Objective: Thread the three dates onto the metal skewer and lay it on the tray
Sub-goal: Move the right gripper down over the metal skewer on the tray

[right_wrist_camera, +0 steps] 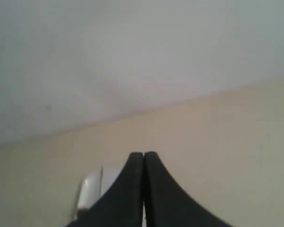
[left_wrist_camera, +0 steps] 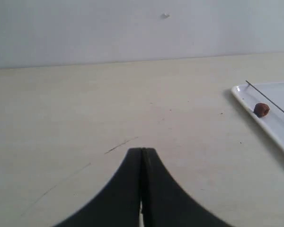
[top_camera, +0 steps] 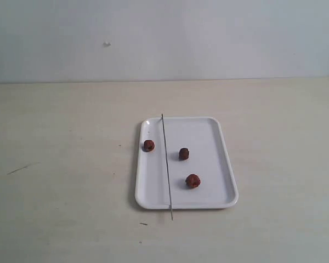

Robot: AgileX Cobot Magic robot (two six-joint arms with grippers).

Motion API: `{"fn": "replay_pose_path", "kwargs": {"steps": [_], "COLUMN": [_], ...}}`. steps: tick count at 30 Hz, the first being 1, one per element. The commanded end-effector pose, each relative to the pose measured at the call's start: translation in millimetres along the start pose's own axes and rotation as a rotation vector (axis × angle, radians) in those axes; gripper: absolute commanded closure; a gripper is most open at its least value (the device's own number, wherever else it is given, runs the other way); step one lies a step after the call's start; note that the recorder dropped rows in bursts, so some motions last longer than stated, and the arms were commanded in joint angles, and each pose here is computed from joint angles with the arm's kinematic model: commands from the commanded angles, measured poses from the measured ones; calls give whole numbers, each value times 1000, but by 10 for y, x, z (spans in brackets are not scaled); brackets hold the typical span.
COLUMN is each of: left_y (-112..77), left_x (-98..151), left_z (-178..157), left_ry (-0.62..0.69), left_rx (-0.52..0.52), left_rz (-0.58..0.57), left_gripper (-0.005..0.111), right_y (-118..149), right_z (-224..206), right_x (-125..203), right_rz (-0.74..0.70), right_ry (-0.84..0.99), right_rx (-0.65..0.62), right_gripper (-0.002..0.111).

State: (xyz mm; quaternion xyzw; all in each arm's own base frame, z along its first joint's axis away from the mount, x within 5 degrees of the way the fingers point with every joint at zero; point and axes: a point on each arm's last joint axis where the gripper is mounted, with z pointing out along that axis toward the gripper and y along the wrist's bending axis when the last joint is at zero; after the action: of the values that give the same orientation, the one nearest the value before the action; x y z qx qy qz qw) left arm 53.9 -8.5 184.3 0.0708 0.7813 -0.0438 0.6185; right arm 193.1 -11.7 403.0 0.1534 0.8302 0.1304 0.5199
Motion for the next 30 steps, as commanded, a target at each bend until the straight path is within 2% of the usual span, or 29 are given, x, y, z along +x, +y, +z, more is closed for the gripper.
{"fn": "replay_pose_path", "kwargs": {"steps": [1, 5, 9, 14, 17, 22, 27, 30], "left_y": [2, 2, 2, 2, 2, 2, 2, 2], "left_x": [-6, -6, -6, -6, -6, -6, -6, -6], "left_z": [-5, -5, -5, -5, -5, -5, -5, -5], "left_ry": [-8, -8, -8, -8, -8, -8, -8, -8], "left_rx": [-3, -3, -3, -3, -3, -3, -3, -3], "left_rz": [-1, -1, -1, -1, -1, -1, -1, -1], "left_gripper": [107, 107, 107, 107, 107, 107, 107, 107], "right_y": [-93, -114, 153, 576, 734, 1029, 1433, 1550], "right_z": [492, 870, 1112, 1383, 1556, 1799, 2002, 2152], "right_x": [137, 381, 674, 1025, 1228, 1540, 1721, 1823], "right_rz": [-47, -16, -102, -143, -155, -256, -354, -387], "right_ry": [383, 654, 811, 843, 864, 990, 1001, 1028], "right_rx": [43, 24, -39, -61, 9, 109, 79, 92], "right_gripper": [108, 108, 108, 108, 108, 108, 108, 108]}}
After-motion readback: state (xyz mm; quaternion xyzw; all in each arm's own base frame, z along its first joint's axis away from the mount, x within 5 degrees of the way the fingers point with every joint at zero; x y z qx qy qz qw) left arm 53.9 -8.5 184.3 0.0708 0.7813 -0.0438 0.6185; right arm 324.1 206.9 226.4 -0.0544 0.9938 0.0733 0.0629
